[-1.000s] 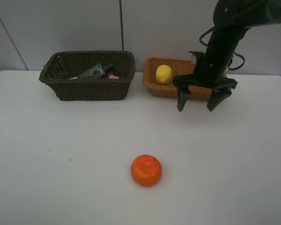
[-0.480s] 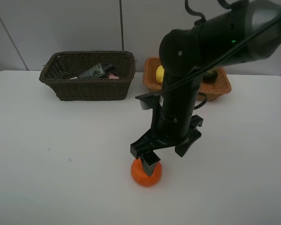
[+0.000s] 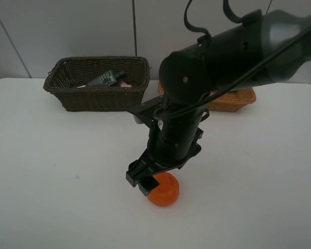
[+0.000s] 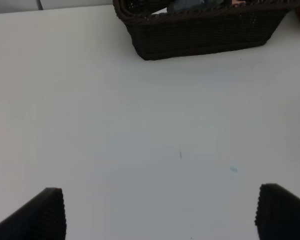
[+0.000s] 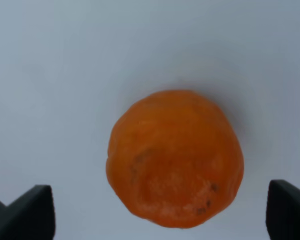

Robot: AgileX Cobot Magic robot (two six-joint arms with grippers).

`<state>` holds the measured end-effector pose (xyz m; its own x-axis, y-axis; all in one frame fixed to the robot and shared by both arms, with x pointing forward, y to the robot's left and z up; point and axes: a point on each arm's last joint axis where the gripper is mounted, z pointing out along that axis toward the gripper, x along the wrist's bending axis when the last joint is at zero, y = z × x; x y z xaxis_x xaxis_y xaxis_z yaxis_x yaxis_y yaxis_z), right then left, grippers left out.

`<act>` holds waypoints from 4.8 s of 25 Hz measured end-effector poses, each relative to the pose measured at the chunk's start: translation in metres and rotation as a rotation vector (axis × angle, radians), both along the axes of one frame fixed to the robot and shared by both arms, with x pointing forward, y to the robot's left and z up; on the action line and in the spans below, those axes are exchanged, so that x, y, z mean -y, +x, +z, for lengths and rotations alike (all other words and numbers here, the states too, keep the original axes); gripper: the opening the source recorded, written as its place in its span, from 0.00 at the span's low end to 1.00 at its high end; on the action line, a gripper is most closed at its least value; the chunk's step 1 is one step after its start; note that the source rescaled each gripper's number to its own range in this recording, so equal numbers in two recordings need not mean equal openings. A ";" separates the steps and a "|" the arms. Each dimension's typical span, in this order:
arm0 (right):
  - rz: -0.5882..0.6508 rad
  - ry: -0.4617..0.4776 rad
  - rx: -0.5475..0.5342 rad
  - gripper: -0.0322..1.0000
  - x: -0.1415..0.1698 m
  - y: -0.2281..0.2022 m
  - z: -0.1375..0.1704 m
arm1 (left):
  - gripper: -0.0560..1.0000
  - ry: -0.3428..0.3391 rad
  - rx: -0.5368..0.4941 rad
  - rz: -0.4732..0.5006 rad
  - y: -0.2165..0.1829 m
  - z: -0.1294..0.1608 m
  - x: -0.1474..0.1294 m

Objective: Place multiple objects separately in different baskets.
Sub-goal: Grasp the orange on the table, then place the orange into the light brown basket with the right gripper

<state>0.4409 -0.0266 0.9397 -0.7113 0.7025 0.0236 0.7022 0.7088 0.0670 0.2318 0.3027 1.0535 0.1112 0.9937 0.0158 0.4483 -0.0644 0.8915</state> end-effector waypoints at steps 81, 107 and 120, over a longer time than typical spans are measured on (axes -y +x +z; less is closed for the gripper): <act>0.083 0.004 -0.063 0.56 0.003 -0.009 -0.055 | 1.00 0.000 0.000 0.000 0.000 0.000 0.000; -0.527 0.184 0.466 0.57 0.161 0.264 0.008 | 1.00 0.000 0.000 0.000 0.000 0.000 0.000; -0.544 0.138 0.452 1.00 0.169 0.256 0.036 | 1.00 0.000 0.000 0.000 0.000 0.000 0.000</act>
<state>0.6970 -0.1956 0.9756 -0.2224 0.9720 -0.0765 0.8358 0.2304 0.4984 0.2318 0.3027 1.0535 0.1112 0.9937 0.0158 0.4483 -0.0644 0.8915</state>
